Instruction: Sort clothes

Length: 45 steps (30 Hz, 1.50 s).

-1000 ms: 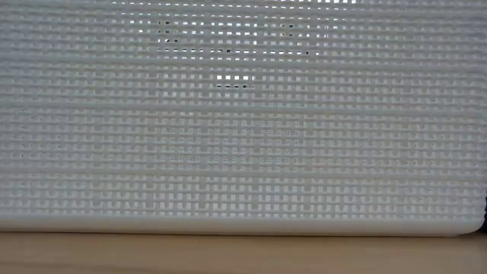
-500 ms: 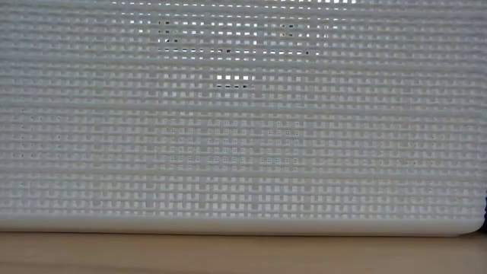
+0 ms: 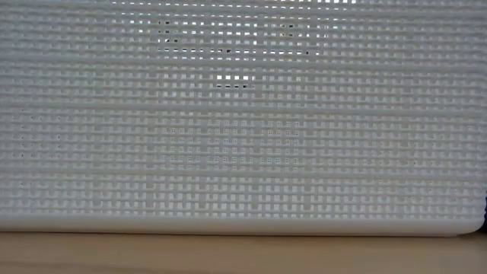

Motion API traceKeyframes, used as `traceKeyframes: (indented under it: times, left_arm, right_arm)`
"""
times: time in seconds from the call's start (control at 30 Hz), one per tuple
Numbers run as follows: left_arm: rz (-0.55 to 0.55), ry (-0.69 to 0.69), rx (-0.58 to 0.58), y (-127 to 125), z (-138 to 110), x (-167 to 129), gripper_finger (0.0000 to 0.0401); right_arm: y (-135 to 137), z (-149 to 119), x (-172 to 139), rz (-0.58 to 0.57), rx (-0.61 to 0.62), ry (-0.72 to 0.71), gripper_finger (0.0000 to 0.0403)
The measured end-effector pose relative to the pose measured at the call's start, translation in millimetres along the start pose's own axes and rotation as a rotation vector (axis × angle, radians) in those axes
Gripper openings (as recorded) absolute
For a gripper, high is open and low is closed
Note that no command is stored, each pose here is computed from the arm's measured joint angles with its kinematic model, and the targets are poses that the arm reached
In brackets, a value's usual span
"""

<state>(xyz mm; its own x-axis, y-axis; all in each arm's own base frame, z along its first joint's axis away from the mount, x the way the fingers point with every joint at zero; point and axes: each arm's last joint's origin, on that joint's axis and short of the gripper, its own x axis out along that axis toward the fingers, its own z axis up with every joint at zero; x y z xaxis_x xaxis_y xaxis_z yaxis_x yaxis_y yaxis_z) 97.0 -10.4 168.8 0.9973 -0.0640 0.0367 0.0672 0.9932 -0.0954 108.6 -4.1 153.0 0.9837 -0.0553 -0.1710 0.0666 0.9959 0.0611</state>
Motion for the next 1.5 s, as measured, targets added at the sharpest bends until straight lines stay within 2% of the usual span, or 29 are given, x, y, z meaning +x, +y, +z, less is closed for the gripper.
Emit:
traceKeyframes:
  times: [1.33, 1.5]
  left_arm:
    - [0.000, 0.000, 0.000, 0.0, 0.0, 0.0, 0.0194]
    - [0.000, 0.000, 0.000, 0.0, 0.1, 0.0, 0.0194]
  right_arm:
    - [0.0, 0.1, 0.0, 0.000, 0.000, -0.001, 0.0242]
    - [-0.8, 0.2, 0.0, -0.025, -0.084, -0.002, 0.0242]
